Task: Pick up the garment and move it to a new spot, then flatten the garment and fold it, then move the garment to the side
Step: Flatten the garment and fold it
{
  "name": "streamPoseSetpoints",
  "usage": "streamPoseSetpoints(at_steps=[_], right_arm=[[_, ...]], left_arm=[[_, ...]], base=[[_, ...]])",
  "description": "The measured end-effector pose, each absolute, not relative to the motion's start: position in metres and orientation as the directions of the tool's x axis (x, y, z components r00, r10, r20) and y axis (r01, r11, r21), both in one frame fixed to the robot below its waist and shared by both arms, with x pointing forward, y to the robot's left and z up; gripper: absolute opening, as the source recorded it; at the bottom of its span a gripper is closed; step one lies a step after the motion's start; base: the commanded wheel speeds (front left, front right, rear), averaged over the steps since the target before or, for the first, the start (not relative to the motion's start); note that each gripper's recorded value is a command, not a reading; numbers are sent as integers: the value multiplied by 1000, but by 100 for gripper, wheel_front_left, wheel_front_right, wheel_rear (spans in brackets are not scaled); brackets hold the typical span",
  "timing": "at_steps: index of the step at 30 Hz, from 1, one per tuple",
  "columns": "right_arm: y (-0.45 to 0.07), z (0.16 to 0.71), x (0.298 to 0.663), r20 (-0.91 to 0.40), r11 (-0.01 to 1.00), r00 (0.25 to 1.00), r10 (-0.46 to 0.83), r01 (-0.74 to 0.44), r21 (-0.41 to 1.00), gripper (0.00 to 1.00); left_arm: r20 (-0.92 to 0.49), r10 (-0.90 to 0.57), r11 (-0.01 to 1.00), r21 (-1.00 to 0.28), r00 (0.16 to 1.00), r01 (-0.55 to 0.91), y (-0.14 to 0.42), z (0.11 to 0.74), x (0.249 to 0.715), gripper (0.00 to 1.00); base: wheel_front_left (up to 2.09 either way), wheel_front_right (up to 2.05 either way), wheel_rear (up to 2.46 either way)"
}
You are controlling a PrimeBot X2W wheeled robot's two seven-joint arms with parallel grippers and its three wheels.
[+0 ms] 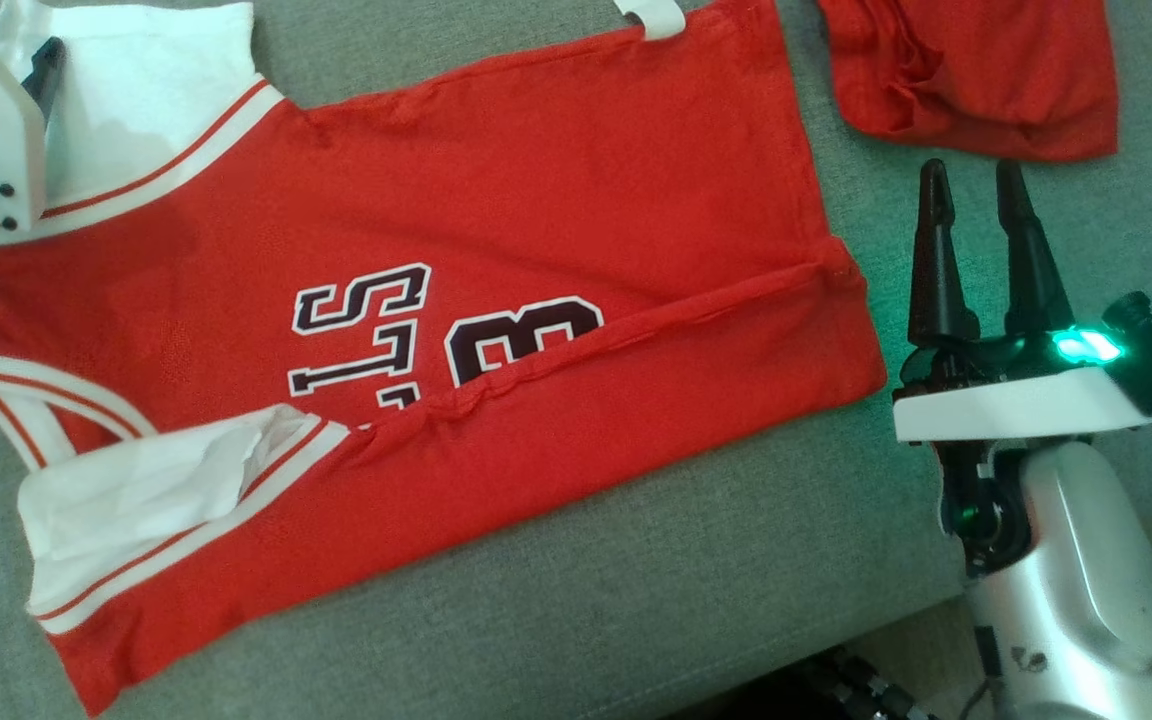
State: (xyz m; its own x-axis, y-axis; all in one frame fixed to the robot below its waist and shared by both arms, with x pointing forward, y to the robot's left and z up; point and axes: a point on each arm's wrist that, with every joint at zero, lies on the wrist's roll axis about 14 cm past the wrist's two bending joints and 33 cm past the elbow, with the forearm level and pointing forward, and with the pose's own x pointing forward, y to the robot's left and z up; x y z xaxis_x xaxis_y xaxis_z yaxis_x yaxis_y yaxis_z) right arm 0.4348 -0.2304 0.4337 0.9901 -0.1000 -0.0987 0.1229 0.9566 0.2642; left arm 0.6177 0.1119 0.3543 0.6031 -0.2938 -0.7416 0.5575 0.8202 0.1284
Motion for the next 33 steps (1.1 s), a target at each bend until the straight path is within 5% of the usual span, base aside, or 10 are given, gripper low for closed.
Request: streamPoseSetpoints(at_steps=[1,3,4,11,18,24,33], right_arm=[[-231,434,435,-99,956,990,-101,124,264,100],[-231,433,435,-100,956,990,-102,125,264,100],[-231,433,435,-99,956,990,-103,126,265,100],[-230,435,438,-92,967,991,-95,114,229,100],[-214,442,446,-80,986,996,-37,50,159,100],[-193,452,469,-111,996,993,36,-27,83,100],[-174,439,502,-314,997,947,71,-80,-15,100]], left_arm=[[-750,-293,823,118,592,556,111,353,616,100],[-763,-301,831,85,573,549,110,351,613,21],[-763,-311,832,69,566,550,107,352,611,0],[-701,-350,833,71,621,549,109,370,606,0],[-487,-398,843,139,777,519,111,428,609,0],[-352,-443,841,155,824,518,116,460,582,0],[-254,-478,834,167,840,525,119,481,520,0]], base=[[0,0,0],[0,0,0],[0,0,0],[0,0,0],[0,0,0],[0,0,0],[0,0,0]])
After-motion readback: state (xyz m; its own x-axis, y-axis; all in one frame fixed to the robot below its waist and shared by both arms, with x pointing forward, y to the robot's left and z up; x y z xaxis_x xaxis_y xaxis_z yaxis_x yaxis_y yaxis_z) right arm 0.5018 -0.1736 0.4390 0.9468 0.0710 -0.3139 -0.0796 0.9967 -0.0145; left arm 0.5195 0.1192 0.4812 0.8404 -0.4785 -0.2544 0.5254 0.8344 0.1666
